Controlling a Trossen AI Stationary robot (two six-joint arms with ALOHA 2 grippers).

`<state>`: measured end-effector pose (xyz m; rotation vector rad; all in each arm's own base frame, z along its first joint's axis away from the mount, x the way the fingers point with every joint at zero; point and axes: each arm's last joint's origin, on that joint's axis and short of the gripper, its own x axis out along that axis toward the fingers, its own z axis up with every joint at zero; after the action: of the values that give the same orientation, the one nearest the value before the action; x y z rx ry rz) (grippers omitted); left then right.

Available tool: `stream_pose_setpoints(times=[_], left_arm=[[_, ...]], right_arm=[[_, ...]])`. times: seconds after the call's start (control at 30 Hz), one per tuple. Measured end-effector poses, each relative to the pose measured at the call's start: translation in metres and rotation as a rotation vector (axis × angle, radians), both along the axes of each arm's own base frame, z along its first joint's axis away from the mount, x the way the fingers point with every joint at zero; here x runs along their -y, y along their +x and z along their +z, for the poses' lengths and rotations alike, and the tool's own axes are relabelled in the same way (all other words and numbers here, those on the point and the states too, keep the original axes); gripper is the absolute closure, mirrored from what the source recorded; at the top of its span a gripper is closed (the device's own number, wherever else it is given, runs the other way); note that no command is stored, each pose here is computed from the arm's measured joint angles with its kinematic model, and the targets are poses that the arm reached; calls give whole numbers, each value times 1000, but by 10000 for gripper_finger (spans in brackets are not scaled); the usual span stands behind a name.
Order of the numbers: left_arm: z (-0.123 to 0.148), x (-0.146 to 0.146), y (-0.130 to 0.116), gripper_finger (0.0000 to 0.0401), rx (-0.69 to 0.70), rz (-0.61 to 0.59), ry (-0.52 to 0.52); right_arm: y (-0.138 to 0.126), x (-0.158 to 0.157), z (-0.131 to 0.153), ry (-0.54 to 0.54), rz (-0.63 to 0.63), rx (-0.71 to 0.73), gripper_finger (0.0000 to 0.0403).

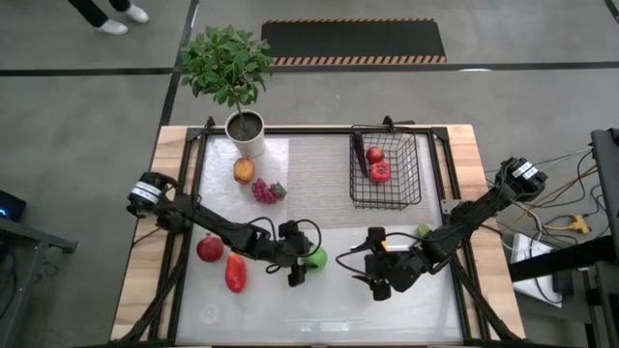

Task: Build produce basket
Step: Put the green apple into the wire basket

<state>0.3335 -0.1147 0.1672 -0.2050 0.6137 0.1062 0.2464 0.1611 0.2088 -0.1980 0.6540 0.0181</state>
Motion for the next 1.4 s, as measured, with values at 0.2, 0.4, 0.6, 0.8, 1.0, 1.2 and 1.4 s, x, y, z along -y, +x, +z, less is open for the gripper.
stream_pose_setpoints(times=[0.2,0.4,0.6,0.8,1.0,1.2,1.4], left_arm=[[35,1,1,114,217,-38,125],[73,0,-6,115,449,-97,227],[87,-4,-21,115,695,-146,247],[92,-6,-33,115,952,-192,260],[105,-8,-41,115,1136,-201,229],[119,-10,-47,115,1274,-184,145],[119,-12,-49,115,1298,-179,68]], right_arm=[[-1,-2,5,-139,-51,95,74],[-10,-13,15,-247,-38,186,76],[-23,-20,25,-294,-3,302,76],[-25,-12,17,-308,55,580,76],[-29,10,11,-285,201,955,76],[-11,24,13,-362,282,1089,76],[5,30,26,-482,250,1133,76]])
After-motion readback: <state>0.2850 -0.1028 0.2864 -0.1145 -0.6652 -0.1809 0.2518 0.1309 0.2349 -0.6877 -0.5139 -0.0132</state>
